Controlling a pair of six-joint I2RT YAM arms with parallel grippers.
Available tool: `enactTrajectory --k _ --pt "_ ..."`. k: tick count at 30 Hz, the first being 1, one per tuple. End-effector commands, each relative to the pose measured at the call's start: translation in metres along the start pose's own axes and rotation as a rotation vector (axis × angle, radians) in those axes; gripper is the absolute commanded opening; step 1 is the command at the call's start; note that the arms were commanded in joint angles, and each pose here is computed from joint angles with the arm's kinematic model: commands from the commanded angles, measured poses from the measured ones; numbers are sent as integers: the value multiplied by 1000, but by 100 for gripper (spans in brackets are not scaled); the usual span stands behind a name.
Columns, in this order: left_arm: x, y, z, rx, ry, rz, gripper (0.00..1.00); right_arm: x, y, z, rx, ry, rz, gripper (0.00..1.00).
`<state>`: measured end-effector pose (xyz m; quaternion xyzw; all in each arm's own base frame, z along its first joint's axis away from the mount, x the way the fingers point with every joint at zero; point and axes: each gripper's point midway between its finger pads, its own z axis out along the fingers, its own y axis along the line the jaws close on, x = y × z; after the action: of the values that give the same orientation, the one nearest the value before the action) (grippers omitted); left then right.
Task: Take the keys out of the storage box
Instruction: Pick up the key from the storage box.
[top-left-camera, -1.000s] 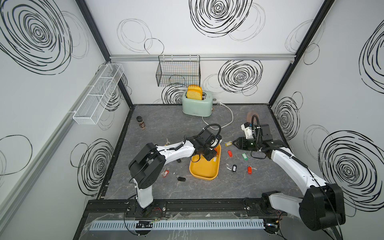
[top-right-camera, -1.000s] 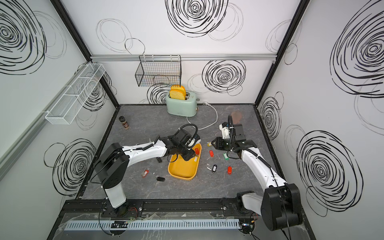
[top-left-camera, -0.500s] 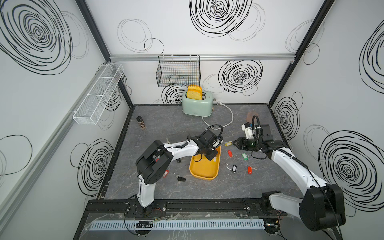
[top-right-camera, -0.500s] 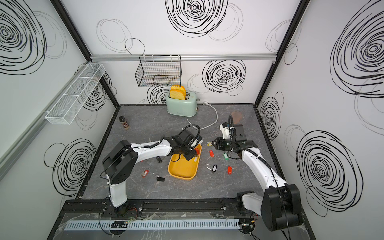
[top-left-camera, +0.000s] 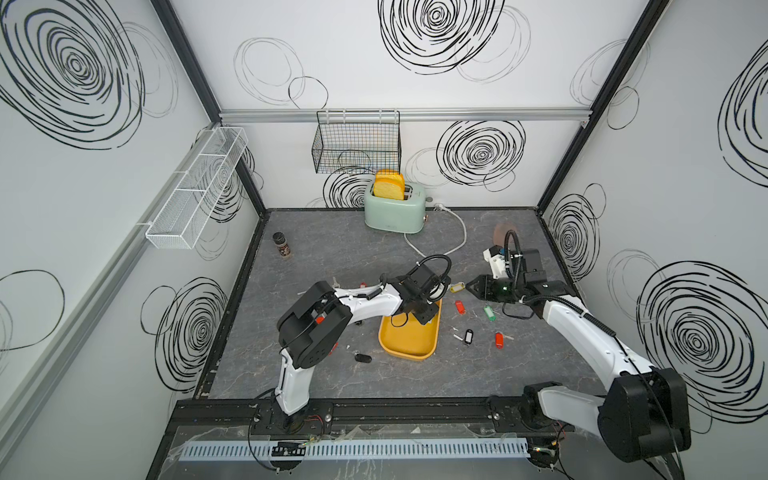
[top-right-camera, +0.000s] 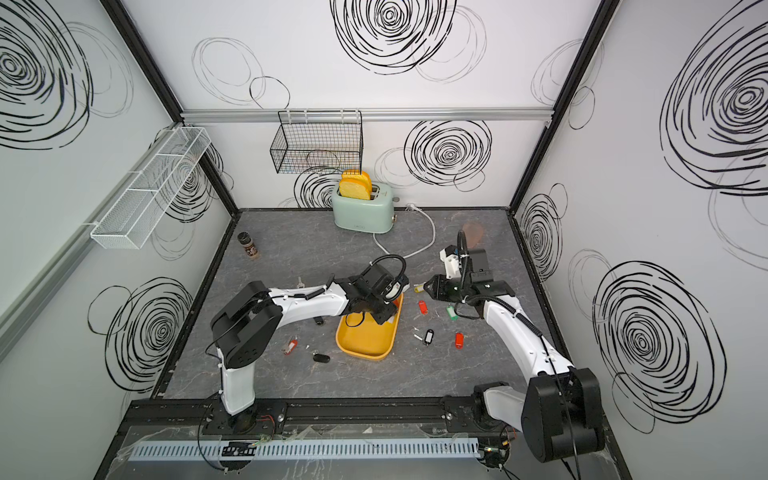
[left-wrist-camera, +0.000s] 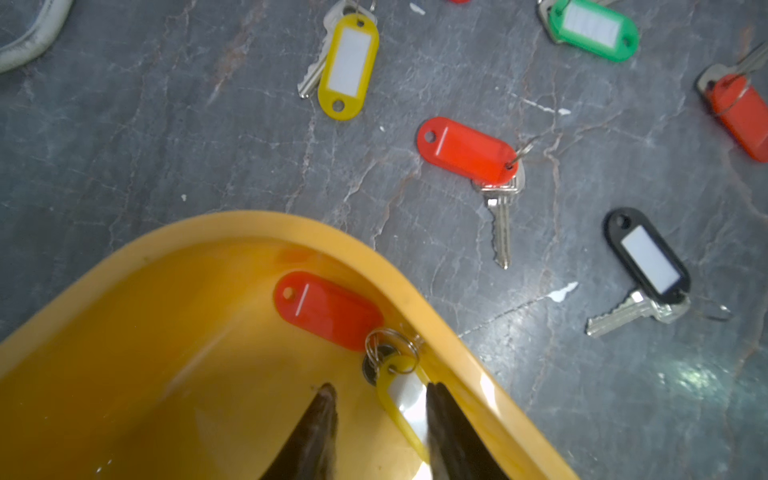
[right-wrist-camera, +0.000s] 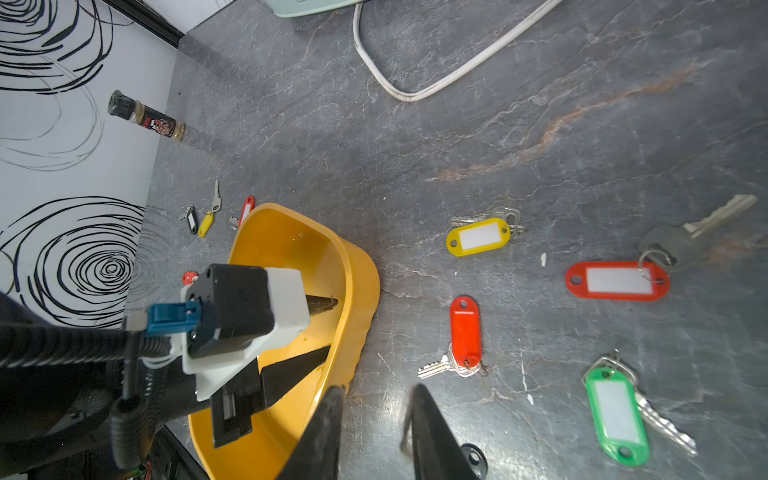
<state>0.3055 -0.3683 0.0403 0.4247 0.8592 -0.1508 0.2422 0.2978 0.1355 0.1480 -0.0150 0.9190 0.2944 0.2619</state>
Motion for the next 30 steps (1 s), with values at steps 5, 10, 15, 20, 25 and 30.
enactTrajectory --k 5,10,15,20,25,30 --pt "-13 1 11 -30 -43 26 32 6 -3 0 5 23 5 31" --pt "-12 0 16 -36 -38 29 28 6 -3 1 7 26 6 31" --pt "-12 -3 19 -36 -36 32 17 6 -3 2 7 28 6 31" --pt "-16 -3 13 -41 -51 30 9 6 -3 1 8 26 5 32" --pt "-26 1 -4 -61 -80 23 0 6 -4 2 9 23 7 32" --pt "-42 11 -33 -79 -132 -9 0 5 -3 2 4 18 6 32"
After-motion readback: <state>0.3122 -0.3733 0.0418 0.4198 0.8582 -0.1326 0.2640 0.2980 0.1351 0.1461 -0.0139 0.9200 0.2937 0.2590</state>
